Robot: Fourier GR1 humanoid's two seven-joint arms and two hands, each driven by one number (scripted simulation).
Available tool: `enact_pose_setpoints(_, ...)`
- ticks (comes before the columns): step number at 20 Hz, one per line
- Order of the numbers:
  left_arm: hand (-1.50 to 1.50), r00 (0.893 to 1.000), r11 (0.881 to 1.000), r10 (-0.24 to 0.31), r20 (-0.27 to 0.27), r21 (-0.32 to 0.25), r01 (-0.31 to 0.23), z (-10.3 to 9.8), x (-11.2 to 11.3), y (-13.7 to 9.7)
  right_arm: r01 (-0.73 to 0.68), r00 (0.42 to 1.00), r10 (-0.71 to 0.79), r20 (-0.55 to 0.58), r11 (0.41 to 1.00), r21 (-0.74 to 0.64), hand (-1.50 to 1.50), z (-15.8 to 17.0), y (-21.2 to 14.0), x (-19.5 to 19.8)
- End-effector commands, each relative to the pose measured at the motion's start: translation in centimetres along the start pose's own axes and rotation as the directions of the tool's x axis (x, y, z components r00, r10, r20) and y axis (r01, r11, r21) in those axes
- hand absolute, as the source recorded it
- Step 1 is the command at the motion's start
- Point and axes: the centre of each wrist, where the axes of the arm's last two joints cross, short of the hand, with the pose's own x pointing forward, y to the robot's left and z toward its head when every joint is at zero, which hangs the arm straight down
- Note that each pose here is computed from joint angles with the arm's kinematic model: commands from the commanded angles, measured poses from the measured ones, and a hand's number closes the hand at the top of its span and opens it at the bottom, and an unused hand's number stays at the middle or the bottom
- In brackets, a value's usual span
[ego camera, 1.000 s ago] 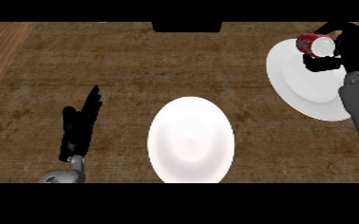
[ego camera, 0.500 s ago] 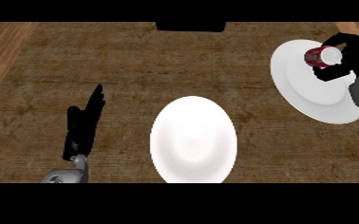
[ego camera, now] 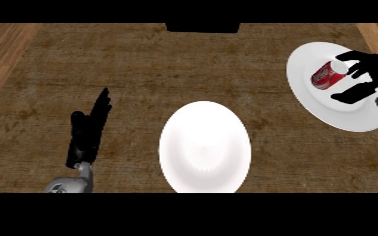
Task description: Pick the can from the plate and place it in the plate
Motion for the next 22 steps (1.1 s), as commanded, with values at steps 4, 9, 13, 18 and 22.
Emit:
enact_pose_setpoints(4,0.00,1.000,1.000,0.005,-0.014,0.004,-0.005,-0.8,0.6,0.7,0.250,0.941,-0.235,0.242,0.968,-0.035,-1.50,0.1,-0.8,-0.5)
enact_pose_setpoints(9,0.00,1.000,1.000,0.014,-0.010,0.025,-0.014,-0.4,-0.2,0.5,0.620,0.747,-0.554,0.368,0.780,-0.086,-1.50,0.6,-2.4,-2.2)
enact_pose_setpoints(13,0.00,1.000,1.000,0.009,-0.016,0.003,-0.009,-0.4,-0.2,0.2,0.711,0.672,-0.657,0.342,0.701,-0.051,-1.50,1.6,-4.3,-4.5)
enact_pose_setpoints(18,0.00,1.000,1.000,0.007,-0.006,-0.014,-0.007,0.1,-0.3,1.1,0.724,0.641,-0.674,0.367,0.690,0.002,-1.50,3.1,-2.6,-7.6)
enact_pose_setpoints(22,0.00,1.000,1.000,0.013,-0.015,0.005,-0.013,0.0,-1.2,-0.9,0.733,0.616,-0.678,0.402,0.680,0.023,-1.50,3.6,-2.1,-8.6)
